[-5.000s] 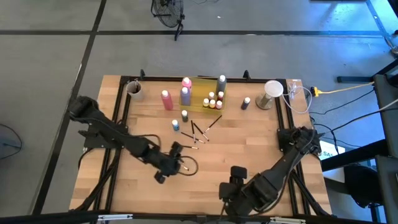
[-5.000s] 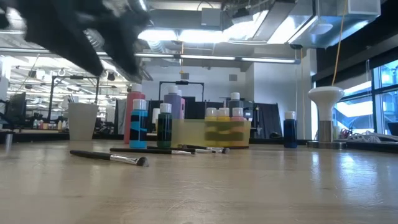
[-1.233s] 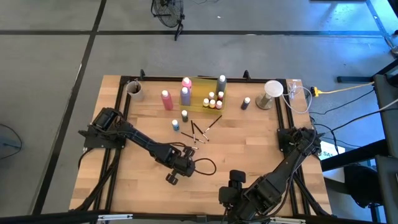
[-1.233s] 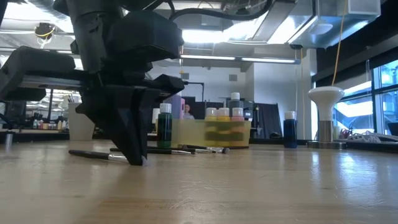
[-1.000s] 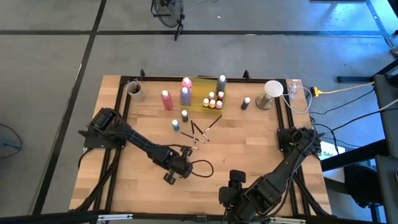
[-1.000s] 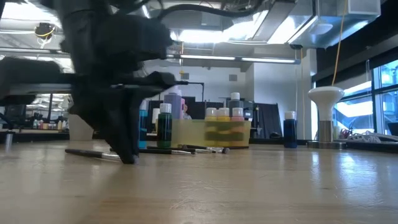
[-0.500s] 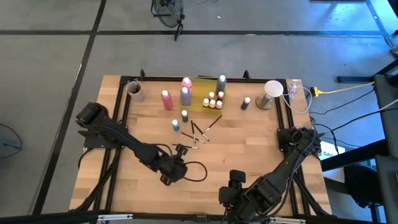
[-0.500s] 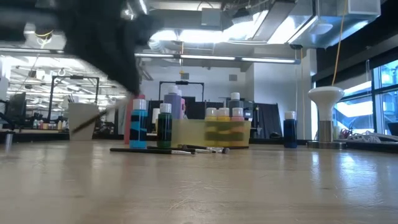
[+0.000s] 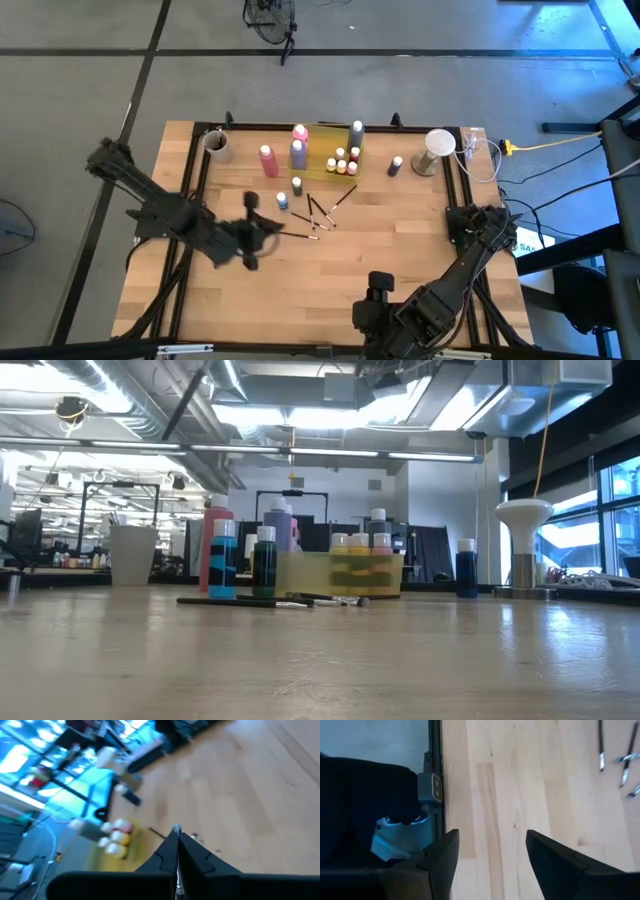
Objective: Pick & Place Paint Supplies
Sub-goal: Put the silver paintbrush into the white cup
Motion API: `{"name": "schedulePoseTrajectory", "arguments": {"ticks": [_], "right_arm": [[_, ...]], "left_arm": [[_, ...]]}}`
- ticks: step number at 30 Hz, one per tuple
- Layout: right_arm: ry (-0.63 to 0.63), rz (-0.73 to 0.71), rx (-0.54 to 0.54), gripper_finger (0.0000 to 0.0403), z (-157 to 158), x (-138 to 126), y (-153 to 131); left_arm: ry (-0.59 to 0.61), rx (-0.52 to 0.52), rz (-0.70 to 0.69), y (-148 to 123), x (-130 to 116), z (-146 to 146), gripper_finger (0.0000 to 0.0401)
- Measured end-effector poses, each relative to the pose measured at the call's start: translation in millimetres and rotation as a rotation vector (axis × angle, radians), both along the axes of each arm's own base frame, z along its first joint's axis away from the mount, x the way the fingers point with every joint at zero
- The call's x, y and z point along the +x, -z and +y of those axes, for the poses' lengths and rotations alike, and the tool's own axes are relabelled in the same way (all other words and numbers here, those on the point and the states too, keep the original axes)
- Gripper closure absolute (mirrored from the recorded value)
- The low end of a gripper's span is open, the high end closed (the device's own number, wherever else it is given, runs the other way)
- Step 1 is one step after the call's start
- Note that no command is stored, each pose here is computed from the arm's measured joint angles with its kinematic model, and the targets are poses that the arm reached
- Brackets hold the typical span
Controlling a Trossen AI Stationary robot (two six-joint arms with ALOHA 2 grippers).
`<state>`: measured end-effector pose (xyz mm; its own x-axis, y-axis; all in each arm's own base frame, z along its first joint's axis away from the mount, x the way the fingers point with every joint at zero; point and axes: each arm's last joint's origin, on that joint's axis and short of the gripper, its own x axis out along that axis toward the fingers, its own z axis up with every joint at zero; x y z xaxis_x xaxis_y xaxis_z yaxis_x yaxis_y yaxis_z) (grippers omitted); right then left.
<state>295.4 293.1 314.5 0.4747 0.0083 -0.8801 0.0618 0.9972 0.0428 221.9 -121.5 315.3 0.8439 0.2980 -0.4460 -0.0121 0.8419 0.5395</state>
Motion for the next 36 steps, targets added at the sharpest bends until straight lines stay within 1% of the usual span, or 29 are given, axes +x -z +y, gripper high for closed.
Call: {"name": "schedulePoseTrajectory", "arguments": {"ticks": [2, 6, 9, 11, 14, 19, 21, 26, 29, 32, 34, 36], "right_arm": [[-0.003, -0.026, -0.030, 0.0169, 1.2, -1.3, -0.4], [0.009, -0.089, -0.092, 0.0169, 3.7, -4.2, -1.4], [0.028, -0.136, -0.138, 0.0169, 4.4, -4.9, -1.8], [0.035, -0.148, -0.155, 0.0169, 4.9, -4.1, -0.2], [0.041, -0.152, -0.174, 0.0169, 6.2, -1.7, 4.2], [0.033, -0.144, -0.221, 0.0169, 8.3, 4.9, 16.2], [0.034, -0.136, -0.232, 0.0169, 8.0, 8.1, 20.6], [0.060, -0.165, -0.283, 0.0169, 6.1, 13.3, 25.3], [0.076, -0.194, -0.318, 0.0169, 5.0, 14.2, 25.3], [0.083, -0.210, -0.331, 0.0169, 4.8, 14.4, 24.9], [0.086, -0.217, -0.337, 0.0169, 4.7, 14.6, 24.7], [0.087, -0.221, -0.331, 0.0169, 5.1, 15.0, 24.5]], "left_arm": [[-0.037, -0.014, -0.049, -3.7, -15.3, 11.1, 0.0400], [-0.139, -0.048, -0.168, 6.5, -45.2, 37.8, 0.0399], [-0.163, -0.113, -0.315, 11.6, -65.4, 53.6, 0.0399], [-0.193, -0.129, -0.415, 12.5, -78.2, 63.5, 0.0399], [-0.308, -0.113, -0.521, 14.2, -98.2, 78.8, 0.0399], [-0.541, -0.103, -0.617, 20.8, -125.9, 99.5, 0.0399], [-0.611, -0.094, -0.634, 26.6, -132.1, 105.2, 0.0399], [-0.709, -0.092, -0.671, 40.7, -140.1, 116.8, 0.0399], [-0.740, -0.089, -0.704, 46.5, -141.3, 122.6, 0.0399], [-0.740, -0.083, -0.759, 51.1, -141.4, 128.1, 0.0399], [-0.749, -0.057, -0.802, 54.0, -142.4, 132.3, 0.0399], [-0.791, -0.033, -0.851, 56.8, -145.5, 136.6, 0.0399]]}}
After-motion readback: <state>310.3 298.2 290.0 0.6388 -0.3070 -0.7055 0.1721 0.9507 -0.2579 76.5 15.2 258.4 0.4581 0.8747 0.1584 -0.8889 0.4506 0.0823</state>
